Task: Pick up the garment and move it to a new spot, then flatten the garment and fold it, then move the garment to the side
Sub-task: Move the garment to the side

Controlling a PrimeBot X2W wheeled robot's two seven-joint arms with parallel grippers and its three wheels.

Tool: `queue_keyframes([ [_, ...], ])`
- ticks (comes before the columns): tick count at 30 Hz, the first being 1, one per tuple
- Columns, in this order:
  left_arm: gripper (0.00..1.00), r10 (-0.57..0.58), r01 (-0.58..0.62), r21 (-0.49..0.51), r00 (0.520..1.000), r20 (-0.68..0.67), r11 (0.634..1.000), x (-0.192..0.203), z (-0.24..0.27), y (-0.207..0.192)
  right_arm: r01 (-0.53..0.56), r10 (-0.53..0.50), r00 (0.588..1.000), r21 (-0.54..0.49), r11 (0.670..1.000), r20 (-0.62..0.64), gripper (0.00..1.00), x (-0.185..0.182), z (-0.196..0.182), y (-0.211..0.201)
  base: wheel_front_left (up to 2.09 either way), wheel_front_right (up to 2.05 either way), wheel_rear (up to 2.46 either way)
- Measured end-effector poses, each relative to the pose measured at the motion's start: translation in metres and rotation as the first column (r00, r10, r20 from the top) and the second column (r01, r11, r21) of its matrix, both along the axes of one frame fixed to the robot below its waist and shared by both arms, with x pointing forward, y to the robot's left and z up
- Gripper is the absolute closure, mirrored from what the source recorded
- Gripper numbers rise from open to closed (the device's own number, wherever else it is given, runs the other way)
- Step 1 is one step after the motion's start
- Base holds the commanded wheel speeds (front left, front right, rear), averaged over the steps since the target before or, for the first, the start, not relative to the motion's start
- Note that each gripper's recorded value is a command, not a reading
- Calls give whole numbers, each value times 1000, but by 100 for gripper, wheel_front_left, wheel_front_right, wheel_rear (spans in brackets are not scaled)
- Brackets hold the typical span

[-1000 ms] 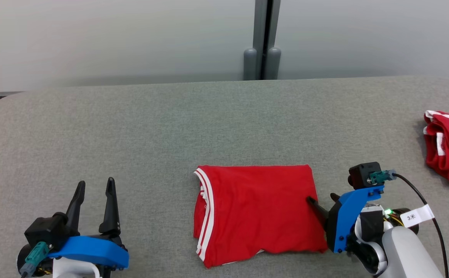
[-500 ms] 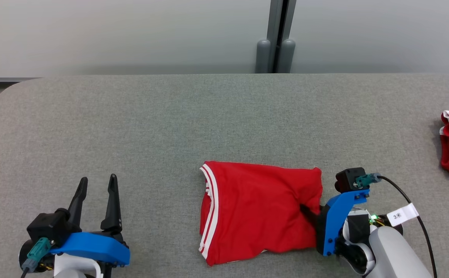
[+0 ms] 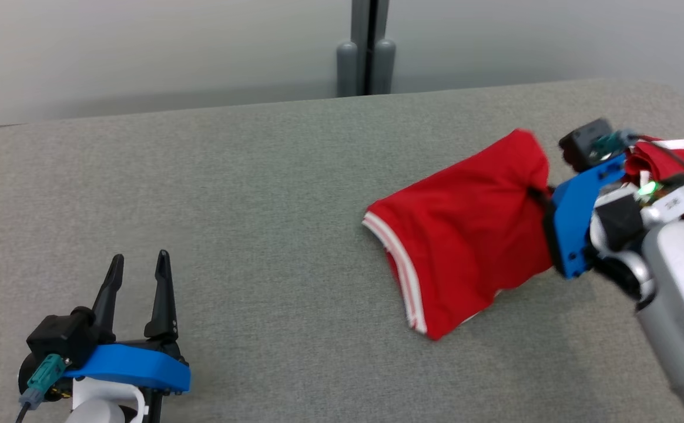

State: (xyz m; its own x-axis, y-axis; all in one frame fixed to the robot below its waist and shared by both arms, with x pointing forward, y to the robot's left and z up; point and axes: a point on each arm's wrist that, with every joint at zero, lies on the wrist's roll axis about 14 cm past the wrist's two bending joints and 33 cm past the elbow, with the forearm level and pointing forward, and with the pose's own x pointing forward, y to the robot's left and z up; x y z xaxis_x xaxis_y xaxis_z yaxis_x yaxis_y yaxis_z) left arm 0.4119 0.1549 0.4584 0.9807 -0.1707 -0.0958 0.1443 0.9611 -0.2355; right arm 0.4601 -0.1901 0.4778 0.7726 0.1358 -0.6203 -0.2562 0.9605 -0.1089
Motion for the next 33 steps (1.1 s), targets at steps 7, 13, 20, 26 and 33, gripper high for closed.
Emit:
queue_keyframes([
  [7, 0, -84, 84, -20, 996, 12, 996, 24, -3, -31, 95, -90, 995, -176, 980, 40, 100, 12, 48, -85, 0, 0, 0],
  [13, 0, -168, 169, -19, 986, 4, 986, 51, -14, -56, 153, -137, 988, -313, 937, 72, 100, 20, 64, -143, 0, 0, 0],
  [20, 0, -225, 225, -5, 974, -15, 974, 77, -32, -67, 209, -180, 978, -416, 885, 109, 100, 35, 55, -200, 0, 0, 0],
  [26, 0, -249, 250, 21, 968, -39, 968, 93, -50, -67, 251, -264, 963, -510, 823, 48, 100, 31, 18, -248, 0, 0, 0],
  [33, 0, -263, 265, 45, 963, -58, 963, 101, -62, -64, 297, -332, 943, -536, 790, 32, 50, 31, -19, -268, 0, 0, 0],
])
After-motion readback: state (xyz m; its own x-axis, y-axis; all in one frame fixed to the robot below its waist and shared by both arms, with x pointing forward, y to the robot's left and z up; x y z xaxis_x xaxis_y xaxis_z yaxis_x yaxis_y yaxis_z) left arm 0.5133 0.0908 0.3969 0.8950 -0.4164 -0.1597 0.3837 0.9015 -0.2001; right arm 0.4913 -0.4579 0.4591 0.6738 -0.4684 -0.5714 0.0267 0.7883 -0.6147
